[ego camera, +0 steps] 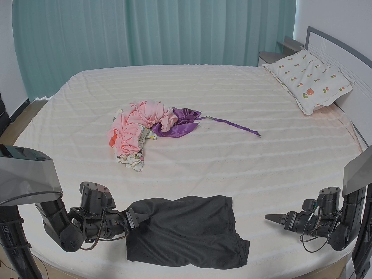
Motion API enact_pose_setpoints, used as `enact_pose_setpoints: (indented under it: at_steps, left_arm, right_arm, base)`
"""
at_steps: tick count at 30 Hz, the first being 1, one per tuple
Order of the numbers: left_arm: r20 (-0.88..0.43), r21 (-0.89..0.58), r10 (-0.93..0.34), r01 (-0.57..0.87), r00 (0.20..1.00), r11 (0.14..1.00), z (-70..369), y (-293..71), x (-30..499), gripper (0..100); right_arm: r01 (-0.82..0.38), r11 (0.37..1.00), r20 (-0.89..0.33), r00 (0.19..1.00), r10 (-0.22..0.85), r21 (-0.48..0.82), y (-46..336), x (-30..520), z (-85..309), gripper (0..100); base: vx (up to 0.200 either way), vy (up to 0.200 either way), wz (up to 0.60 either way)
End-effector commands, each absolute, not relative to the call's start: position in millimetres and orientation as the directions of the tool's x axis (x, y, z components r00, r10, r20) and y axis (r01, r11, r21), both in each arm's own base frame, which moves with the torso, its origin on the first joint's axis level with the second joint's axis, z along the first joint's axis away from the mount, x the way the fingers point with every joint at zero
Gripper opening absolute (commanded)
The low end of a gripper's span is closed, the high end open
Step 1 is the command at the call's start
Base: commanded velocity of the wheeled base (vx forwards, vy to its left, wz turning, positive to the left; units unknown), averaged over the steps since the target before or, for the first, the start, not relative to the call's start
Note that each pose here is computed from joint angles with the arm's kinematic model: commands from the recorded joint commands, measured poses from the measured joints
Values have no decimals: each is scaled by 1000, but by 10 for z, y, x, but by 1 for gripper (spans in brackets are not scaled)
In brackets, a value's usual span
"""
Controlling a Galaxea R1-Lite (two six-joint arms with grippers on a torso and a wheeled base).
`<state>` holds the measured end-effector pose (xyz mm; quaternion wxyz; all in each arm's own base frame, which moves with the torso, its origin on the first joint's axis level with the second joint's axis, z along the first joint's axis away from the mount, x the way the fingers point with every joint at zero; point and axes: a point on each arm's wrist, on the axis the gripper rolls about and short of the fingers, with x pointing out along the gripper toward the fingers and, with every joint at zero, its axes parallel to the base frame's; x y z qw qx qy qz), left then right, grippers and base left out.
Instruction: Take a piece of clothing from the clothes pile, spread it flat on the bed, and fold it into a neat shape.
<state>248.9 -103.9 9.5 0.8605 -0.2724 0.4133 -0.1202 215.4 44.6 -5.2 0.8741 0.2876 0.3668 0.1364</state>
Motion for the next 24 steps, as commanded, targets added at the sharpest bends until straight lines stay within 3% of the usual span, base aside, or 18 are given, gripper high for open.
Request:
enact_pose_setpoints:
  at_steps: [1,7,11,17,24]
  left_arm:
    - [-632,-579,-437,-15,640,815,94,-1035,2497,100]
    - [-618,-578,-433,-6,656,816,106,-1021,2488,100]
    - [-613,-578,-427,-9,665,816,146,-976,2451,100]
    - [-578,-596,-425,-5,697,803,265,-895,2459,100]
    - [-532,-652,-453,-5,715,758,372,-658,2536,100]
  right_arm:
    - [-29,798,-566,690,452,602,452,2119,-46,100]
    - [-54,785,-548,687,478,617,532,2101,7,100]
    - [-85,749,-536,646,544,657,781,2021,52,100]
    - [-128,759,-565,592,575,638,1017,1918,-9,100]
    - [-167,756,-583,541,607,633,1161,1873,-86,100]
  base:
    - [0,0,0]
    - [0,0,0]
    - [-200,0,0]
    - [-200,0,0]
    - [0,0,0]
